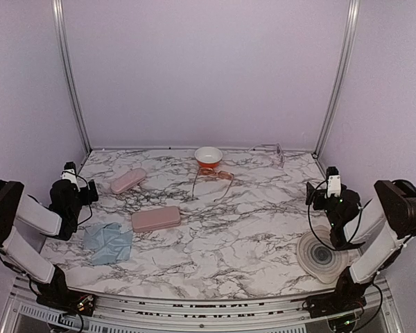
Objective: Organize the sunglasses
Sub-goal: Pick up the sunglasses case from the center of the board.
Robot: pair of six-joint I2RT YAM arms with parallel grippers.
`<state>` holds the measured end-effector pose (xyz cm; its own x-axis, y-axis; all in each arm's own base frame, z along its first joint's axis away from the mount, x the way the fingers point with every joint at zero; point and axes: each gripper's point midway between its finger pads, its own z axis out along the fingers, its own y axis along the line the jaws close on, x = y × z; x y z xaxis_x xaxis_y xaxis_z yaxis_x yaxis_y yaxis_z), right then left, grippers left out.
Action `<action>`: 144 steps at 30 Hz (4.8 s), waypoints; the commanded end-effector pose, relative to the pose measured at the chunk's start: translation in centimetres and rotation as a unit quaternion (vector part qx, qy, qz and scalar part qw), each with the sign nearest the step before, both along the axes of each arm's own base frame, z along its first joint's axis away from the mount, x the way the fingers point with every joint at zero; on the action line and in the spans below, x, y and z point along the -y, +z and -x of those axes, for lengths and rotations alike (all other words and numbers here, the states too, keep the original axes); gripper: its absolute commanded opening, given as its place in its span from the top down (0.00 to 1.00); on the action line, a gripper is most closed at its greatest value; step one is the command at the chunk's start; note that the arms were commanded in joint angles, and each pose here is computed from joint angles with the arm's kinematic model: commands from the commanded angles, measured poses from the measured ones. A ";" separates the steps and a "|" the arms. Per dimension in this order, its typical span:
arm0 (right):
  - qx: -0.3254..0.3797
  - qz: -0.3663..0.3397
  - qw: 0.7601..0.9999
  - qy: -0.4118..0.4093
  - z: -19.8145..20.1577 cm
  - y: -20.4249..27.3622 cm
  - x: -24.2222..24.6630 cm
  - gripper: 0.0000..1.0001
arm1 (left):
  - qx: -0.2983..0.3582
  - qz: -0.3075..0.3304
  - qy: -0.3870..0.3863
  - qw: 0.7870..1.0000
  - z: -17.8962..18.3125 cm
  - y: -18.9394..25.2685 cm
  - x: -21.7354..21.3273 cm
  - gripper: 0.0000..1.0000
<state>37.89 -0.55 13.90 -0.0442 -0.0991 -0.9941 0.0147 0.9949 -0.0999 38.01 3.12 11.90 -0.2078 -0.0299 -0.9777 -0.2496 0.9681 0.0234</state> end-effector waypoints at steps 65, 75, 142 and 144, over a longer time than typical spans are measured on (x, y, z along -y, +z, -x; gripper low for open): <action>-0.099 -0.160 0.981 0.047 -0.3 6.8 -4.8 0.00 | -0.165 0.119 -0.130 0.970 -0.1 7.1 5.8 0.01; -0.121 -0.164 0.976 0.071 0.7 7.1 -5.7 0.00 | -0.225 -0.005 -0.413 0.883 2.5 4.3 17.9 0.01; -0.233 -0.050 0.953 0.189 3.7 1.0 -22.1 0.10 | -0.412 -0.115 -0.551 0.717 7.8 -5.6 27.8 0.48; -0.231 -0.050 0.953 0.188 3.8 1.2 -22.0 0.10 | -0.406 -0.092 -0.548 0.726 8.2 -4.8 28.3 0.50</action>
